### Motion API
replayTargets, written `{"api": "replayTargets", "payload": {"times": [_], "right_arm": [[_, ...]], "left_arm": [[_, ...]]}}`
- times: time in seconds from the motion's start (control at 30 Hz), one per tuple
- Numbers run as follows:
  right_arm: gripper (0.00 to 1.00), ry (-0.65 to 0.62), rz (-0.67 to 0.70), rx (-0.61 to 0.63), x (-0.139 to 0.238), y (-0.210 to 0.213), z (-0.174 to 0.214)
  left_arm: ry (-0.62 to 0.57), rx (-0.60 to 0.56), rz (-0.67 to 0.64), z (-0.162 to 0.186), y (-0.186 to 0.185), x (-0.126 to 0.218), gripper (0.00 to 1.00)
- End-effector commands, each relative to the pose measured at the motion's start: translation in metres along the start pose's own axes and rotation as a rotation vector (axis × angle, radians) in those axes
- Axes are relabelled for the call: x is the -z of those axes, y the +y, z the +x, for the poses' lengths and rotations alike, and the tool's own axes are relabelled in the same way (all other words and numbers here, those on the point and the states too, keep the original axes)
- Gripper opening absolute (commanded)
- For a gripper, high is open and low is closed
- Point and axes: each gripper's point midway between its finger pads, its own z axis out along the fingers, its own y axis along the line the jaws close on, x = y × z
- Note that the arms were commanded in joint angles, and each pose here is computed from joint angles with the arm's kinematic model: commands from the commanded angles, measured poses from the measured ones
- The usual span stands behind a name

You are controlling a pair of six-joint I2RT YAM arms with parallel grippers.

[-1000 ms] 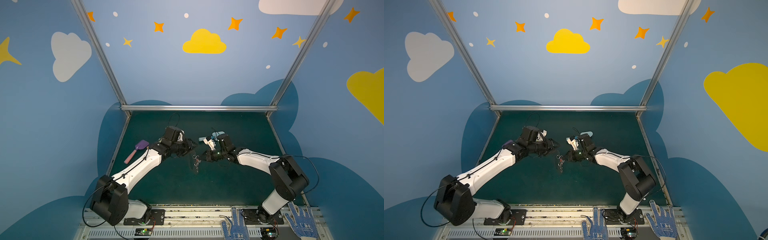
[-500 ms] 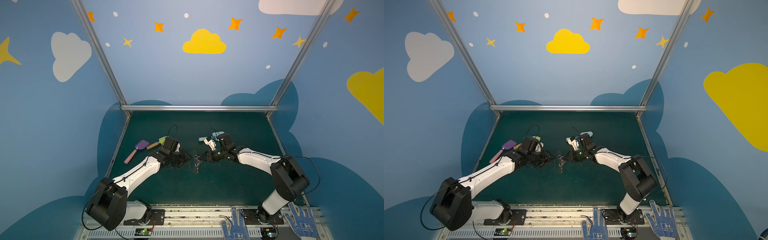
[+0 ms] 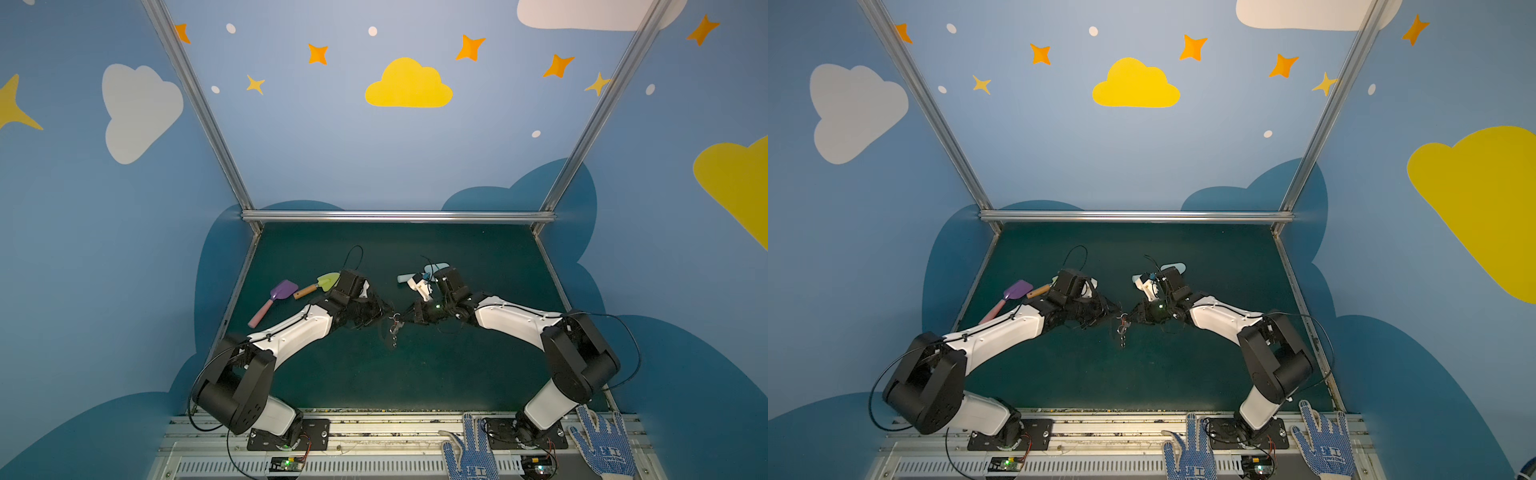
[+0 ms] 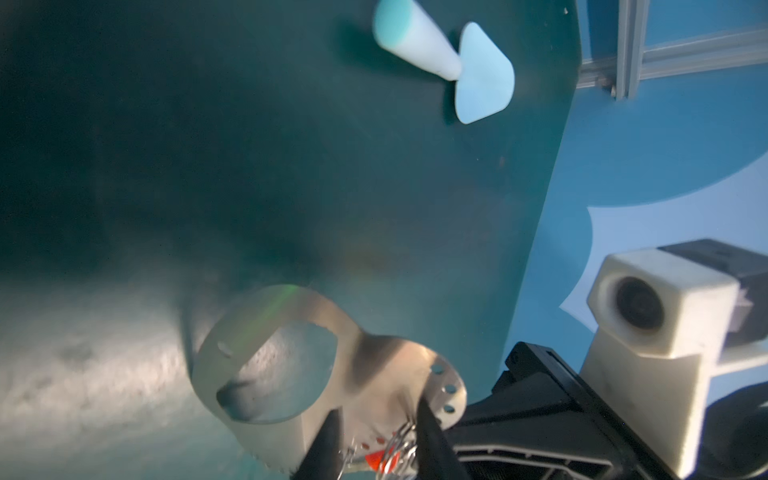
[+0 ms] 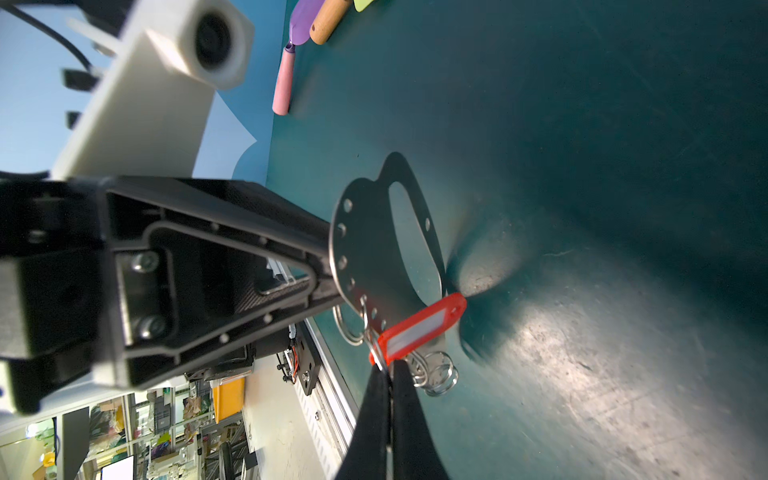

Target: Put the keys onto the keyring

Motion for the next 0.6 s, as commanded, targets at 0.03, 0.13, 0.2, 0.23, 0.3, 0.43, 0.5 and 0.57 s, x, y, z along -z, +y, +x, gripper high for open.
{"api": "replayTargets", "payload": {"times": [0.03,0.13,0.2,0.23,0.3,0.43,0.5,0.57], "right_arm": [[0.00,0.035,-0.013,-0.003,0.001,0.007,0.009],[0.00,0.045,-0.007,-0.003,0.001,0.006,0.011],[0.00,0.053,0.000,-0.002,0.002,0.004,0.013],[0.00,0.056,0.000,0.001,0.002,0.004,0.014],[0.00,0.066,-0.002,0.004,0.001,0.004,0.015],[0.00,0.077,-0.018,0.007,-0.001,0.006,0.016],[0.00,0.073,-0.026,0.003,-0.001,0.007,0.015],[0.00,0.068,-0.026,0.002,0.000,0.007,0.014]], "left_arm": [[-0.017,-0.043,0.052,-0.010,-0.023,-0.003,0.16],[-0.012,-0.058,0.052,-0.011,-0.029,-0.003,0.05],[-0.007,-0.071,0.048,-0.012,-0.032,-0.002,0.04],[-0.002,-0.078,0.050,-0.012,-0.034,-0.002,0.04],[0.007,-0.085,0.058,-0.012,-0.038,-0.001,0.04],[0.044,-0.111,0.062,-0.009,-0.045,-0.004,0.04],[0.062,-0.116,0.053,-0.006,-0.046,-0.005,0.04],[0.061,-0.112,0.028,-0.005,-0.041,-0.002,0.20]]}}
